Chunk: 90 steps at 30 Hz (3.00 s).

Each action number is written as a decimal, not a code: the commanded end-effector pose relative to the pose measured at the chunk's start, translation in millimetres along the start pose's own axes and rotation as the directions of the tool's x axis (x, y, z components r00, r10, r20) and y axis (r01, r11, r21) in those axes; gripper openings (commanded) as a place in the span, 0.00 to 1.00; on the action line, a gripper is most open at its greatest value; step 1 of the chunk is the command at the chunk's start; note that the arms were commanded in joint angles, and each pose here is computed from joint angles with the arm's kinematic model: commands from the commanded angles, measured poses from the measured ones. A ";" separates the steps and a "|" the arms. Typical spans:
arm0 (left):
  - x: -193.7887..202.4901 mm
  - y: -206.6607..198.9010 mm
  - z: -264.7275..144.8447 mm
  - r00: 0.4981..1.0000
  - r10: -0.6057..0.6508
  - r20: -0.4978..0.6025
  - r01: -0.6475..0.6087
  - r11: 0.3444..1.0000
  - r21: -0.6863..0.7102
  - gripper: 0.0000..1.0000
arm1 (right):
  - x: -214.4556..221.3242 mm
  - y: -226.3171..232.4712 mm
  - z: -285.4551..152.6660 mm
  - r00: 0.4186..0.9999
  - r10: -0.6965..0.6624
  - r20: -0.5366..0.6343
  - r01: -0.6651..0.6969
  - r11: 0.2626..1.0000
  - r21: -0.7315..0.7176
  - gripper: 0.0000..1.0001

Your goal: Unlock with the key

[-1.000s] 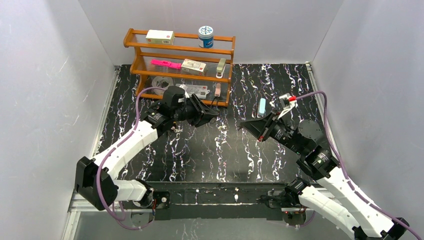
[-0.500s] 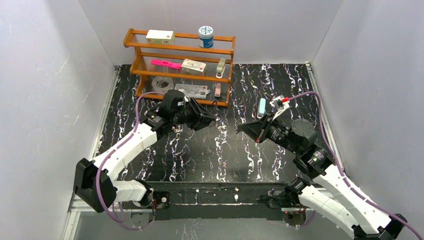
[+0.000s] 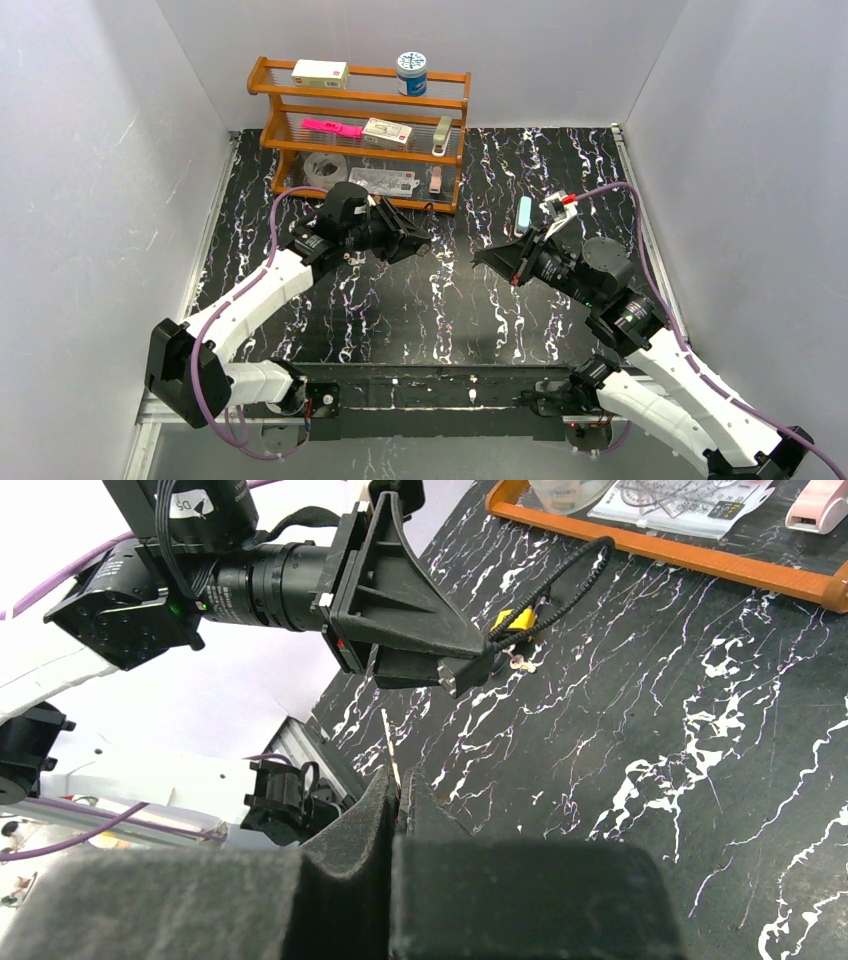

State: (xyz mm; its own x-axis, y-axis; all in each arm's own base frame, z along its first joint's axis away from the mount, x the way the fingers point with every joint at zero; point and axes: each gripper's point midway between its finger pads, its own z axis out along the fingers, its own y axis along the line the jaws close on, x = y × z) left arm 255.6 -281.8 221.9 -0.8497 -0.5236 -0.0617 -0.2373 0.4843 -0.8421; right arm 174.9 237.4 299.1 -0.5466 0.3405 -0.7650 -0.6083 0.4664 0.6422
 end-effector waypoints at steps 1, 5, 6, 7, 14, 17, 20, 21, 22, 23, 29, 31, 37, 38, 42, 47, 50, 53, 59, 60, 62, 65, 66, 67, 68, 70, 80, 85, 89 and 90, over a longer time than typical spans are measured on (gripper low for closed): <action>0.1 -7.8 -11.7 1.000 0.009 0.014 -0.009 0.999 0.042 0.00 | -0.1 1.0 2.1 1.000 0.000 0.006 0.000 1.000 -0.015 0.01; -0.6 -5.4 -10.9 1.000 0.009 0.020 -0.010 0.999 0.040 0.00 | 2.0 -1.1 3.2 1.000 0.006 -0.001 -0.006 1.000 -0.009 0.01; -1.1 -5.5 -11.1 1.000 0.010 0.024 -0.011 0.999 0.040 0.00 | 2.4 -2.0 3.5 1.000 0.006 -0.002 -0.006 1.000 -0.007 0.01; -1.5 -5.1 -11.3 1.000 0.008 0.027 -0.009 0.999 0.038 0.00 | 2.9 -2.6 4.0 1.000 0.006 -0.003 -0.007 1.000 -0.004 0.01; -3.3 -12.9 -14.2 0.997 -0.058 0.050 0.052 0.992 0.117 0.00 | 11.9 -13.5 9.3 0.999 0.032 -0.039 -0.030 0.999 0.039 0.01; -3.8 -24.6 -16.2 0.992 -0.122 0.043 0.110 0.970 0.216 0.00 | 13.1 -22.8 14.9 0.998 0.057 -0.040 -0.053 0.995 0.085 0.01; -2.0 -30.0 -16.2 0.983 -0.182 0.012 0.170 0.942 0.290 0.00 | 20.5 -41.7 22.7 0.992 0.110 -0.059 -0.098 0.979 0.179 0.01; -0.5 -29.9 -15.5 0.981 -0.192 -0.002 0.183 0.935 0.305 0.00 | 24.5 -48.7 25.1 0.989 0.131 -0.070 -0.113 0.970 0.214 0.01; 0.4 -26.8 -13.1 0.980 -0.197 -0.008 0.190 0.932 0.307 0.00 | 27.8 -54.9 27.4 0.986 0.148 -0.077 -0.125 0.962 0.244 0.01; 0.5 -24.3 -11.2 0.982 -0.191 -0.007 0.183 0.934 0.307 0.00 | 30.8 -60.1 30.2 0.984 0.157 -0.084 -0.130 0.955 0.265 0.01; -4.6 17.7 22.2 0.987 0.126 0.099 -0.135 0.987 0.089 0.00 | 41.4 -94.2 35.1 0.978 0.194 -0.082 -0.142 0.896 0.420 0.01; -2.4 38.0 34.6 0.950 0.292 0.111 -0.286 0.956 -0.063 0.00 | 44.0 -97.7 34.7 0.977 0.197 -0.084 -0.142 0.890 0.433 0.01; 14.3 113.3 61.0 0.744 0.659 -0.109 -0.616 0.615 -0.493 0.00 | 47.0 -108.2 25.9 0.978 0.199 -0.068 -0.142 0.864 0.482 0.01; 18.2 121.6 63.5 0.706 0.693 -0.145 -0.649 0.552 -0.524 0.00 | 47.1 -109.3 24.3 0.978 0.198 -0.064 -0.143 0.861 0.488 0.01; 19.3 151.2 71.0 0.601 0.753 -0.269 -0.720 0.364 -0.591 0.00 | 47.4 -112.1 19.4 0.979 0.198 -0.055 -0.144 0.852 0.504 0.01; 16.3 154.3 74.3 0.490 0.805 -0.334 -0.768 0.217 -0.603 0.09 | 50.4 -118.0 12.5 0.978 0.202 -0.054 -0.142 0.832 0.537 0.01; 16.0 160.6 74.6 0.474 0.798 -0.371 -0.776 0.181 -0.604 0.18 | 52.6 -119.9 9.8 0.977 0.204 -0.053 -0.143 0.826 0.544 0.01; 15.6 163.9 74.2 0.468 0.796 -0.385 -0.779 0.166 -0.604 0.38 | 52.9 -120.6 7.2 0.978 0.203 -0.047 -0.145 0.825 0.547 0.01; 14.9 148.4 77.5 0.455 0.812 -0.365 -0.788 0.176 -0.590 0.61 | 52.4 -122.1 3.4 0.979 0.198 -0.041 -0.142 0.819 0.556 0.01; 13.9 145.4 78.4 0.452 0.816 -0.360 -0.788 0.176 -0.590 0.61 | 52.3 -122.0 2.8 0.979 0.198 -0.039 -0.143 0.819 0.556 0.01; 12.1 141.4 80.8 0.448 0.822 -0.351 -0.786 0.174 -0.594 0.60 | 52.7 -122.0 2.2 0.980 0.197 -0.040 -0.142 0.819 0.556 0.01; 13.0 134.4 88.6 0.450 0.829 -0.331 -0.786 0.193 -0.587 0.50 | 53.2 -122.4 0.7 0.980 0.194 -0.041 -0.139 0.819 0.557 0.01; 14.8 134.6 92.5 0.453 0.828 -0.330 -0.790 0.201 -0.579 0.46 | 53.3 -122.5 0.3 0.980 0.194 -0.041 -0.139 0.818 0.557 0.01; 16.9 133.7 95.9 0.455 0.827 -0.330 -0.794 0.209 -0.570 0.42 | 53.3 -123.3 -0.2 0.980 0.195 -0.040 -0.139 0.816 0.561 0.01; 18.1 137.5 100.0 0.458 0.821 -0.342 -0.797 0.208 -0.568 0.37 | 53.6 -123.4 -0.7 0.980 0.195 -0.040 -0.139 0.816 0.561 0.01; 19.4 146.7 105.6 0.465 0.805 -0.367 -0.797 0.201 -0.569 0.35 | 53.6 -123.9 -1.8 0.980 0.195 -0.038 -0.140 0.814 0.564 0.01; 21.8 168.1 115.0 0.514 0.759 -0.400 -0.796 0.248 -0.552 0.27 | 52.8 -125.2 -6.2 0.981 0.193 -0.032 -0.140 0.806 0.575 0.01; 18.2 168.3 114.9 0.531 0.754 -0.387 -0.793 0.282 -0.540 0.09 | 51.0 -124.1 -4.3 0.980 0.197 -0.029 -0.145 0.807 0.573 0.01; 17.2 153.6 111.5 0.529 0.768 -0.362 -0.805 0.318 -0.501 0.00 | 50.1 -124.0 -2.4 0.979 0.200 -0.028 -0.148 0.805 0.574 0.01; 19.0 145.9 111.1 0.520 0.777 -0.354 -0.816 0.329 -0.476 0.00 | 50.2 -124.2 -1.8 0.979 0.201 -0.028 -0.149 0.805 0.575 0.01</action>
State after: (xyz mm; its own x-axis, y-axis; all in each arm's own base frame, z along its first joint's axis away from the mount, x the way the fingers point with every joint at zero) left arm 259.2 -301.2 21.7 -0.8002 0.3520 -0.4855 0.3629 0.9288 0.0754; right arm 215.2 195.1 173.7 -0.6950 0.3797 -0.6106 -0.0857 0.7994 0.5946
